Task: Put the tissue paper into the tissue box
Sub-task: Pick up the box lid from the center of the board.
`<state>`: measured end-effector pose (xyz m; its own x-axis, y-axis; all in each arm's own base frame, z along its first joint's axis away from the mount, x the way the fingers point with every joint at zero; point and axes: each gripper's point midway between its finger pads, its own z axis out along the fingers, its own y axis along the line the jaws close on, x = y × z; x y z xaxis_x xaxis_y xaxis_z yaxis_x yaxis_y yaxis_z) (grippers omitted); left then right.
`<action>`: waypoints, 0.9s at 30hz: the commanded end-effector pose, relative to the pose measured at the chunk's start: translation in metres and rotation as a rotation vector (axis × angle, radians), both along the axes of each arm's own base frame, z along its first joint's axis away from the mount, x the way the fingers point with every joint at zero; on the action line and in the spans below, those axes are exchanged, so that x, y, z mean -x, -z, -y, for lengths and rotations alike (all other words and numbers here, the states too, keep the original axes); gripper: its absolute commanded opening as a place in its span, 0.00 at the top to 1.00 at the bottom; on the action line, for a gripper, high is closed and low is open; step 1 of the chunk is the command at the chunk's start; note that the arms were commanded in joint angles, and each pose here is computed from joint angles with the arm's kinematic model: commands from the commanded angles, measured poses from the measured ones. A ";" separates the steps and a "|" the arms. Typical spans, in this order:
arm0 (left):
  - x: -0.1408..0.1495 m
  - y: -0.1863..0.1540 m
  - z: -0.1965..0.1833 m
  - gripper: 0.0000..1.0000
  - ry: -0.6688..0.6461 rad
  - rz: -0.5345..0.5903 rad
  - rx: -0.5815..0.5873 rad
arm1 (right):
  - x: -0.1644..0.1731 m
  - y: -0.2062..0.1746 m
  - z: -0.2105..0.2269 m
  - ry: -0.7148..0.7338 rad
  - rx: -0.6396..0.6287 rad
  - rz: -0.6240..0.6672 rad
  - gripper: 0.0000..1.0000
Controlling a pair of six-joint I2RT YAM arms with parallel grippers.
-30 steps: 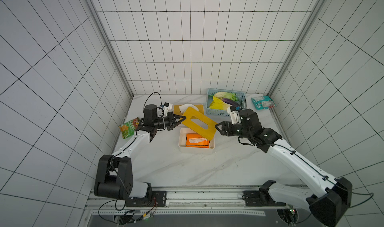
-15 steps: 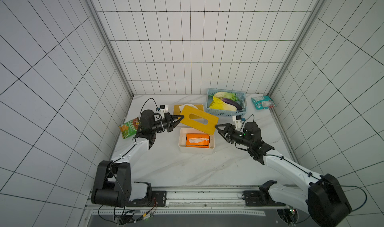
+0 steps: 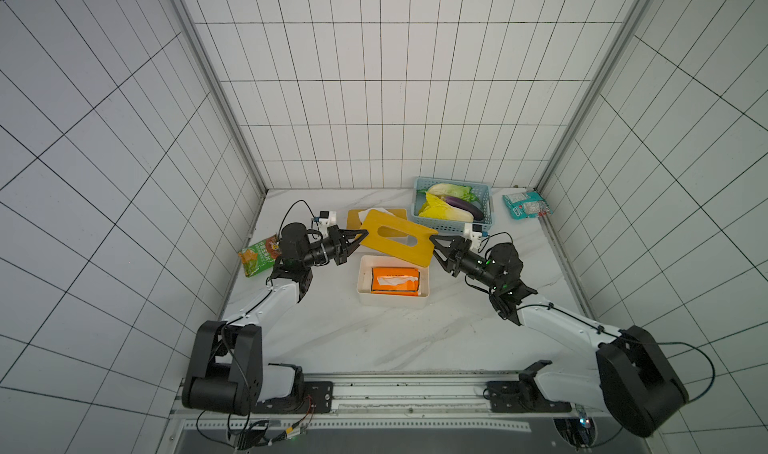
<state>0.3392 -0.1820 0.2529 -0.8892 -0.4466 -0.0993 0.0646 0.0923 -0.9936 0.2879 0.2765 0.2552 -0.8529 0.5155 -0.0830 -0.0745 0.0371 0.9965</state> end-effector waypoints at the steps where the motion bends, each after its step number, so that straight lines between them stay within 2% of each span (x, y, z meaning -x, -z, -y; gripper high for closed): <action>1: 0.002 -0.013 0.001 1.00 -0.003 0.054 0.014 | 0.001 -0.015 -0.003 -0.006 -0.052 0.025 0.57; 13: 0.000 -0.006 0.002 1.00 -0.007 0.037 0.023 | 0.004 -0.016 -0.020 -0.049 -0.082 0.003 0.72; 20: 0.000 -0.001 0.003 1.00 -0.004 0.032 0.014 | 0.004 -0.010 -0.022 -0.054 -0.047 0.002 0.88; 24: -0.001 0.003 0.003 0.87 -0.001 0.038 -0.015 | 0.005 -0.001 -0.023 -0.075 0.011 -0.001 0.99; 27: 0.000 0.007 0.000 0.72 -0.002 0.044 -0.059 | 0.006 0.007 -0.023 -0.101 0.061 -0.013 1.00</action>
<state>0.3399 -0.1824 0.2419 -0.8857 -0.4556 -0.0891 0.0466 0.1038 -0.9935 0.2843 0.2960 0.2510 -0.8825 0.4660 -0.0629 -0.0524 0.0355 0.9980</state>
